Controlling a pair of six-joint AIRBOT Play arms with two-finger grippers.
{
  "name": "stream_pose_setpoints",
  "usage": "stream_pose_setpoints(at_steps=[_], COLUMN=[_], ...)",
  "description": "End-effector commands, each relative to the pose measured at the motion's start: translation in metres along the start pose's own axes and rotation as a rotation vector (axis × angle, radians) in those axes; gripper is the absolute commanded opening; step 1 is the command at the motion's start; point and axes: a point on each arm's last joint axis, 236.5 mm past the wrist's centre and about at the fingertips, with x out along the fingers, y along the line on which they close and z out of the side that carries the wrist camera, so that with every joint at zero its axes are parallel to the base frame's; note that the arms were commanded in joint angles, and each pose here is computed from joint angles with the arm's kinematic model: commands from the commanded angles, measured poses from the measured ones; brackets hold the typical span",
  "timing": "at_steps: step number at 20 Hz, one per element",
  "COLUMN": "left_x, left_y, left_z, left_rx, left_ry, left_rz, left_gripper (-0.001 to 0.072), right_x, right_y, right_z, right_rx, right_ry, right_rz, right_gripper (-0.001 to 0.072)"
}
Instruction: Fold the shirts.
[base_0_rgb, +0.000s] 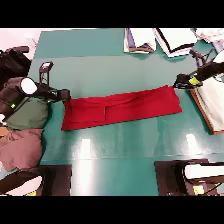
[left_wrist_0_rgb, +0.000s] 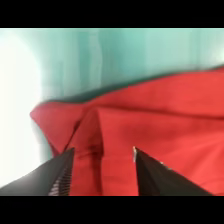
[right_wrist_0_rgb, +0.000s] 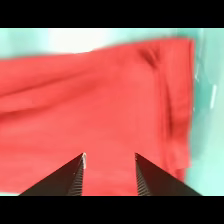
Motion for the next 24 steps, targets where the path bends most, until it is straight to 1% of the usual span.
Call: stream_pose_setpoints(at_steps=[1, 2, 3, 5, 8, 11, 13, 14, 16, 17, 18, 21, 24], left_x=[-0.012, -0.013, -0.013, -0.012, -0.003, 0.02, 0.035, 0.04, 0.05, 0.055, 0.061, 0.083, 0.111], left_y=[-0.013, -0.018, -0.024, -0.042, -0.083, -0.122, -0.14, -0.149, -0.168, -0.176, -0.186, -0.22, -0.245], left_z=[0.008, 0.009, 0.01, 0.012, 0.003, -0.024, -0.038, -0.041, -0.038, -0.034, -0.029, -0.018, -0.019], left_rx=[-0.015, -0.028, -0.041, -0.032, 0.011, 0.04, 0.071, 0.073, 0.086, 0.089, 0.093, 0.12, 0.153], left_ry=[0.004, 0.002, 0.0, -0.019, -0.015, 0.06, 0.097, 0.103, 0.109, 0.112, 0.113, 0.121, 0.147], left_rz=[-0.039, -0.059, -0.083, -0.121, -0.173, -0.222, -0.237, -0.247, -0.268, -0.278, -0.289, -0.322, -0.333], left_gripper=[0.024, 0.009, 0.0028, 0.0028, 0.0027, 0.0027, 0.0027, 0.0027, 0.0026, 0.0026, 0.0026, 0.0026, 0.0026], right_x=[-0.008, -0.008, -0.005, 0.006, 0.035, 0.06, 0.073, 0.08, 0.084, 0.08, 0.071, 0.021, -0.04], right_y=[-0.017, -0.033, -0.052, -0.075, -0.081, -0.06, -0.043, -0.034, -0.02, -0.013, -0.006, 0.027, 0.08], right_z=[-0.003, -0.011, -0.019, -0.032, -0.051, -0.051, -0.047, -0.046, -0.04, -0.034, -0.027, 0.002, 0.025], right_rx=[0.029, 0.069, 0.128, 0.206, 0.304, 0.306, 0.267, 0.236, 0.146, 0.11, 0.073, -0.057, -0.162], right_ry=[0.001, 0.011, 0.011, 0.002, 0.046, 0.083, 0.095, 0.103, 0.093, 0.087, 0.08, 0.01, -0.105], right_rz=[0.092, 0.092, 0.09, 0.149, 0.297, 0.42, 0.439, 0.435, 0.428, 0.43, 0.434, 0.428, 0.399], right_gripper=[0.0553, 0.0583, 0.0583, 0.0582, 0.0582, 0.0581, 0.057, 0.0505, 0.0187, 0.007, 0.0015, 0.0014, 0.0014])
